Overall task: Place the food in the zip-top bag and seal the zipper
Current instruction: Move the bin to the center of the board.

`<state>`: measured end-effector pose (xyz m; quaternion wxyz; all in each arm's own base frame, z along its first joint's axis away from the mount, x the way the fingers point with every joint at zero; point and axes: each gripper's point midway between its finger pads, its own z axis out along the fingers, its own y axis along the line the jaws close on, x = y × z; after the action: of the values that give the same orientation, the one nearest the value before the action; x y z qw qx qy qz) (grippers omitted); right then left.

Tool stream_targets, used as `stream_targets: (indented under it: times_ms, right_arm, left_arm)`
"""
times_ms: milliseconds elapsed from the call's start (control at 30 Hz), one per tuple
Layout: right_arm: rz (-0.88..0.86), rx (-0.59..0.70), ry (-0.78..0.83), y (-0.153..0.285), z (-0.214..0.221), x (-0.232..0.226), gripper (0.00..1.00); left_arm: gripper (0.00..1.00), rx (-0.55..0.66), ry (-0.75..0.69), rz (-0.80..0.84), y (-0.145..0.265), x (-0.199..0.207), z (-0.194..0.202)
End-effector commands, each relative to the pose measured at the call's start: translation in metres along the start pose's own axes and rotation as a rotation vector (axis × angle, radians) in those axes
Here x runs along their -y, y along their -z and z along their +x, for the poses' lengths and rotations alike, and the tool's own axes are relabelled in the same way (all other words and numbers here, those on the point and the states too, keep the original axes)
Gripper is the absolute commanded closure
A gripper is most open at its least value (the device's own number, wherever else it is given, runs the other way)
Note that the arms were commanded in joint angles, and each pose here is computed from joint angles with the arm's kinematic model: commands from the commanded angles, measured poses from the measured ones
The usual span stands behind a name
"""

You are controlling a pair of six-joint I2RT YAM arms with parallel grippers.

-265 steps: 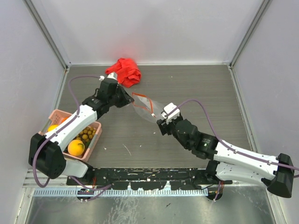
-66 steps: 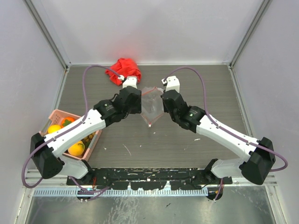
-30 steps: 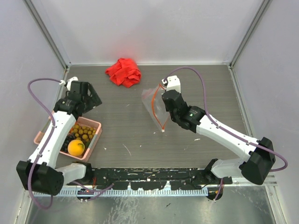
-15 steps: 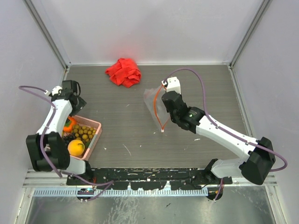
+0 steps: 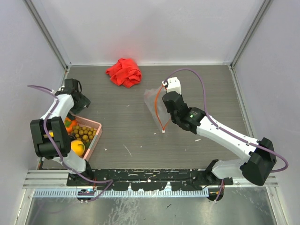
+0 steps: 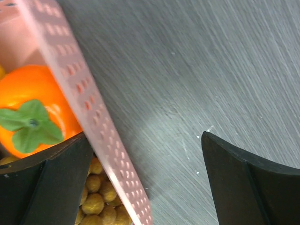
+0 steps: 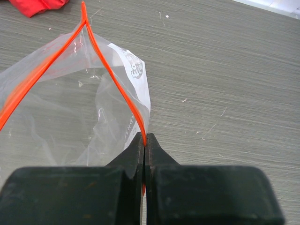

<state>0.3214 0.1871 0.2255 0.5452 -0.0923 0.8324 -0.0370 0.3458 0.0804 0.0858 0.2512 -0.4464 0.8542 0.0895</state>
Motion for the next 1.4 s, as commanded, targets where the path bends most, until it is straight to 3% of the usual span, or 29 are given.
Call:
stream_targets:
  times_ms: [0,500,800,1133,1367]
  right_arm:
    - [-0.009,0.066,-0.049,0.005,-0.022,0.001,1.00]
    - [-0.009,0.054,-0.039,0.003,-0.019,-0.001,1.00]
    - [-0.006,0.048,-0.037,0.003,-0.017,0.000,1.00]
    - [-0.013,0.042,-0.033,0.002,-0.014,-0.001,1.00]
    - [-0.038,0.041,-0.033,0.001,-0.011,-0.007,1.00]
  left_arm:
    - [0.05,-0.036,-0.044,0.182,0.007,0.044,0.000]
    - [0.07,-0.107,-0.399,0.416,0.058,0.138,0.065]
    - [0.05,-0.139,-0.548,0.474,0.084,0.169,0.106]
    - [0.02,-0.003,-0.540,0.404,0.119,0.143,0.065]
    - [0.01,0.012,-0.547,0.308,0.131,0.085,0.054]
